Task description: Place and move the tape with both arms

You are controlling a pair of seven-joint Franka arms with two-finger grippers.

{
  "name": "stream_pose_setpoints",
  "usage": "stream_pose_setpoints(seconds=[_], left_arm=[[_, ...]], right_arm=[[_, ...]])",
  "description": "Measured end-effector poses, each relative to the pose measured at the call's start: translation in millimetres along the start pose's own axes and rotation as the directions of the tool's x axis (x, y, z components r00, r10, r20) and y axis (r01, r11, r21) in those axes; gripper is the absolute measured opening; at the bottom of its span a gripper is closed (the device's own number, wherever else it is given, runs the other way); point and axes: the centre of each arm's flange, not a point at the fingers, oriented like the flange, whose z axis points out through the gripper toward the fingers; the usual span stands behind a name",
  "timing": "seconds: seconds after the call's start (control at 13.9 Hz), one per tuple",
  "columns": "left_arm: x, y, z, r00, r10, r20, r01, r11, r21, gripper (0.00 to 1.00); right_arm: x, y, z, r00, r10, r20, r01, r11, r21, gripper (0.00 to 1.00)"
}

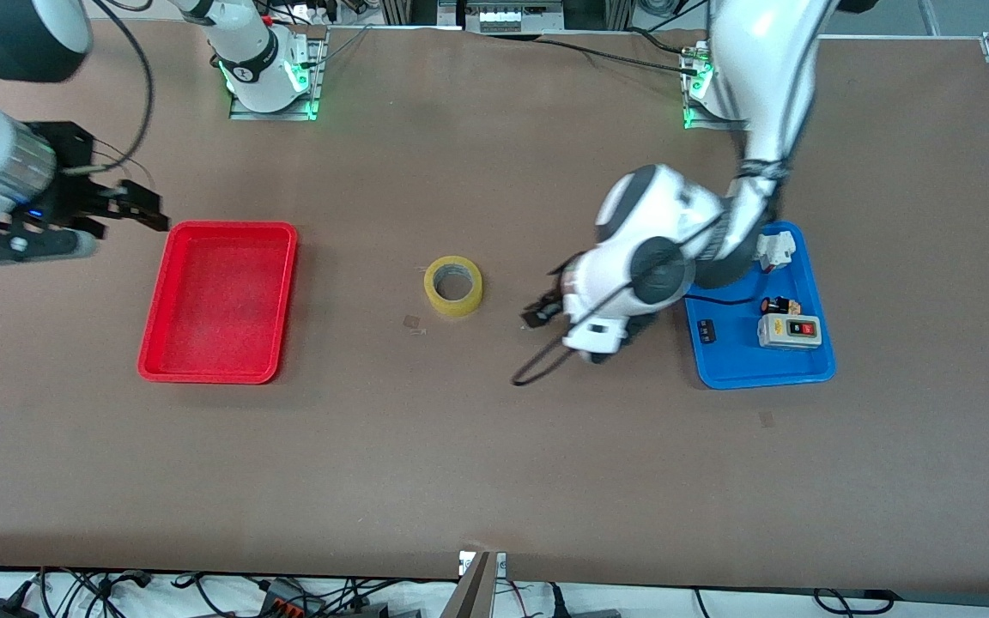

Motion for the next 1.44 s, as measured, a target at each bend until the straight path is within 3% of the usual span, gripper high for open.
stream_pose_setpoints(seconds=[0.14,0.36,0.72,1.01,1.22,1.44], left_arm=[[38.3,-46.9,-59.1,0.998,0.05,0.022,-0.051,0.999,0.017,1.0],[84.4,-119.8,-110.4,0.984,0.164,0.065,-0.167,0.985,0.052,1.0],[90.1,-228.8,-178.3,0.925,0.377,0.049,-0.38,0.92,0.097,1.0],[62.7,-296.1,-221.2,0.832,0.555,0.0,-0.548,0.822,0.155,1.0],[57.8,-334.4,-259.4,0.72,0.692,-0.048,-0.666,0.71,0.229,1.0],[69.2,-331.0,-283.6,0.656,0.727,-0.202,-0.675,0.685,0.273,1.0]], right_arm=[[25.1,-53.2,34.3,0.997,-0.076,0.004,0.076,0.996,0.036,1.0],[57.3,-147.1,88.6,0.988,-0.155,-0.017,0.155,0.988,0.026,1.0],[84.8,-279.4,188.7,0.999,0.037,-0.005,-0.037,0.999,0.005,1.0],[82.9,-331.5,249.8,0.994,0.105,-0.018,-0.105,0.995,0.002,1.0],[81.5,-336.7,281.3,0.995,0.104,0.008,-0.104,0.994,-0.022,1.0],[79.0,-329.5,299.0,0.994,0.107,0.033,-0.106,0.993,-0.044,1.0]])
